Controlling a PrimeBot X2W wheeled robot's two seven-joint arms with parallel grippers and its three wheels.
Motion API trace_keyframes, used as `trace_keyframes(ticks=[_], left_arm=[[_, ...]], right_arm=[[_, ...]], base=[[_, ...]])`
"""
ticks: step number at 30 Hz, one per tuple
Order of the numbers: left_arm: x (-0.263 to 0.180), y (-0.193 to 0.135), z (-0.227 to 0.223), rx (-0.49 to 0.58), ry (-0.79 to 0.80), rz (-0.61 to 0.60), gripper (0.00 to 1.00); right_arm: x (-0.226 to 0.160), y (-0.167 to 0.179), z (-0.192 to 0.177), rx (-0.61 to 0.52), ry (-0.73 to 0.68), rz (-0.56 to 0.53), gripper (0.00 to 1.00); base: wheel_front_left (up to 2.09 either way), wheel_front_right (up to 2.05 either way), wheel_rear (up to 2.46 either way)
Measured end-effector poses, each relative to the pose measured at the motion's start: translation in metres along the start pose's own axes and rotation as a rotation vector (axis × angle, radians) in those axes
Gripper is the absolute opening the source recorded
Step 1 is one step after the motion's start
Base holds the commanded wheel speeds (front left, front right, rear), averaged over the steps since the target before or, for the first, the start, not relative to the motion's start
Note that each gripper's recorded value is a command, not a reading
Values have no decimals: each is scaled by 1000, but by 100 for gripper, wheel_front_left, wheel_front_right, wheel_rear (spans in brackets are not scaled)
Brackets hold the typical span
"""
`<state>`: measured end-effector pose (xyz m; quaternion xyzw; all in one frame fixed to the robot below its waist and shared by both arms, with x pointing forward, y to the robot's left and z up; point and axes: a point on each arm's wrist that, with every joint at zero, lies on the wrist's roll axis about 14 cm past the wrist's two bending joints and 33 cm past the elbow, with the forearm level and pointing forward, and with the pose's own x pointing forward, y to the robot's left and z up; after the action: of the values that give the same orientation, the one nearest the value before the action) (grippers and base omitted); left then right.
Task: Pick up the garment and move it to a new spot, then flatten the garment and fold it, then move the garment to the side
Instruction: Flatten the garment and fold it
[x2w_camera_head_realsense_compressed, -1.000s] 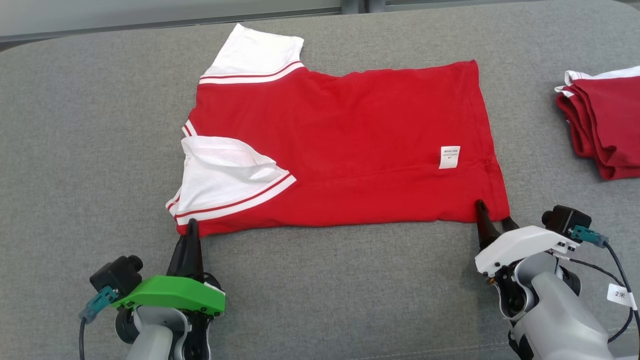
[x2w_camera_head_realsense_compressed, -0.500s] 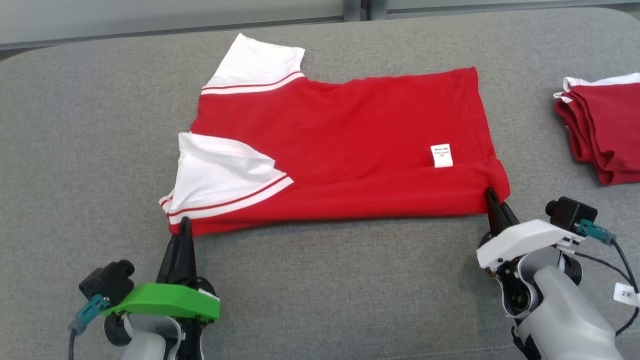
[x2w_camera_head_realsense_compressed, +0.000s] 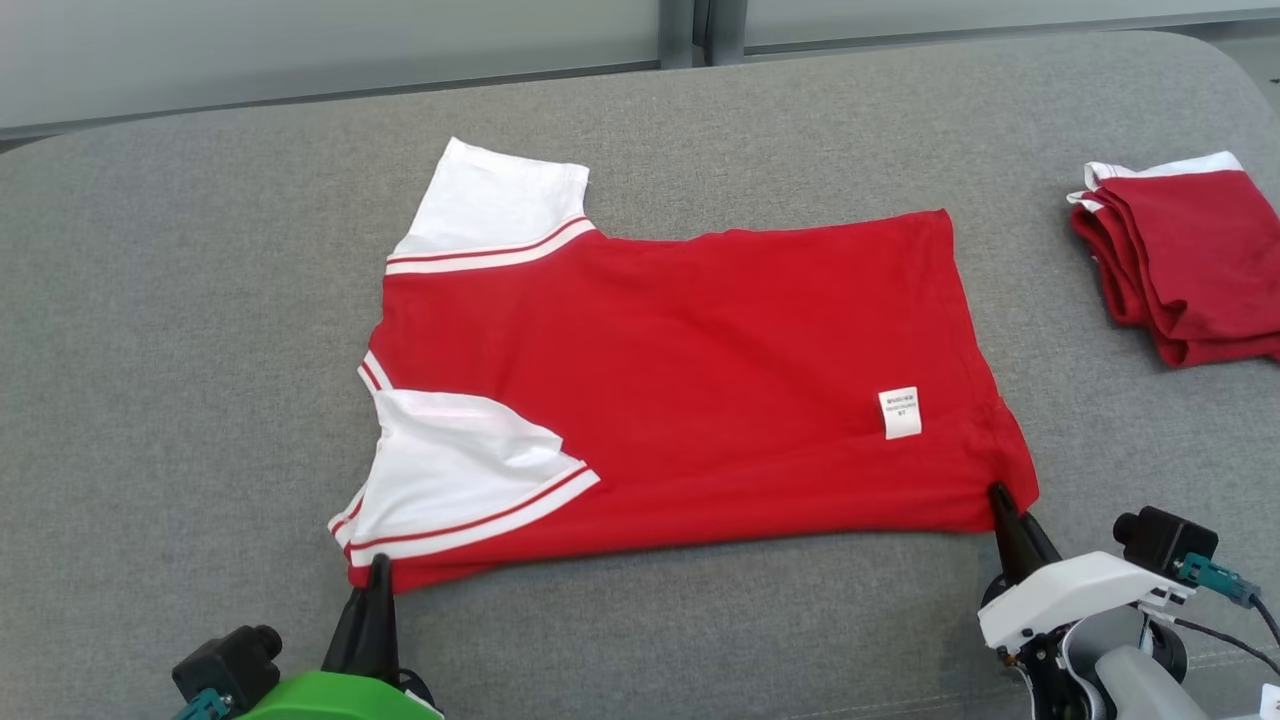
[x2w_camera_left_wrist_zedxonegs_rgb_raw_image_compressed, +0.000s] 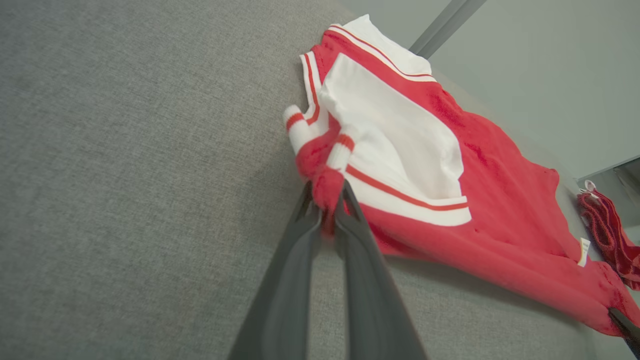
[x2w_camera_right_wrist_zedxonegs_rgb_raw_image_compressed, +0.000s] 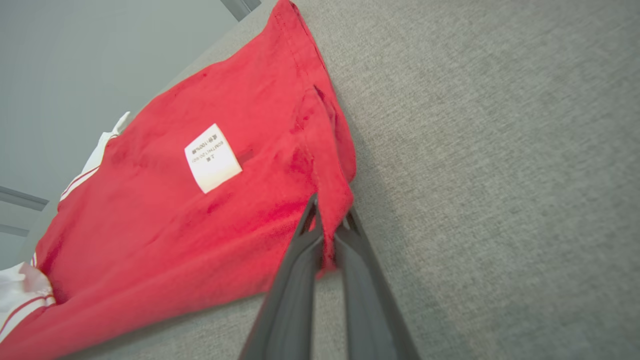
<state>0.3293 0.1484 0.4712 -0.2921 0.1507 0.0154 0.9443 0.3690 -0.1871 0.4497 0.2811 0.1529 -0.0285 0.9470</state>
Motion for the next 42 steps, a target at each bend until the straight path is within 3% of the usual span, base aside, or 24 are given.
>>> trace_keyframes(ticks=[6,7,8,9,10,11,18,24,35,42], left_arm=[[-4,9,-18,47,79,40,0],[-4,10,-20,48,85,43,12],[-4,10,-21,49,91,45,40],[-3,11,-22,50,95,49,40],[-3,13,-23,53,98,55,93],[-2,14,-24,56,103,61,100],[-3,24,-30,80,143,85,100],[8,27,-4,162,94,68,100],[91,-58,73,391,13,-206,100],[146,-77,73,483,93,-246,100]], right_arm=[[-8,-9,-9,-14,29,-32,0],[-8,-10,-11,-12,33,-36,11],[-8,-10,-13,-18,38,-36,33],[-9,-10,-14,-26,42,-38,33],[-9,-11,-14,-30,44,-40,47],[-9,-12,-14,-30,42,-42,98],[-14,-26,-7,-46,14,-79,100],[-17,-40,17,-100,-56,-100,100],[2,-6,71,-225,-196,6,100],[18,14,75,-234,-202,55,100]], base=[[0,0,0],[0,0,0],[0,0,0],[0,0,0],[0,0,0],[0,0,0],[0,0,0],[0,0,0],[0,0,0],[0,0,0]])
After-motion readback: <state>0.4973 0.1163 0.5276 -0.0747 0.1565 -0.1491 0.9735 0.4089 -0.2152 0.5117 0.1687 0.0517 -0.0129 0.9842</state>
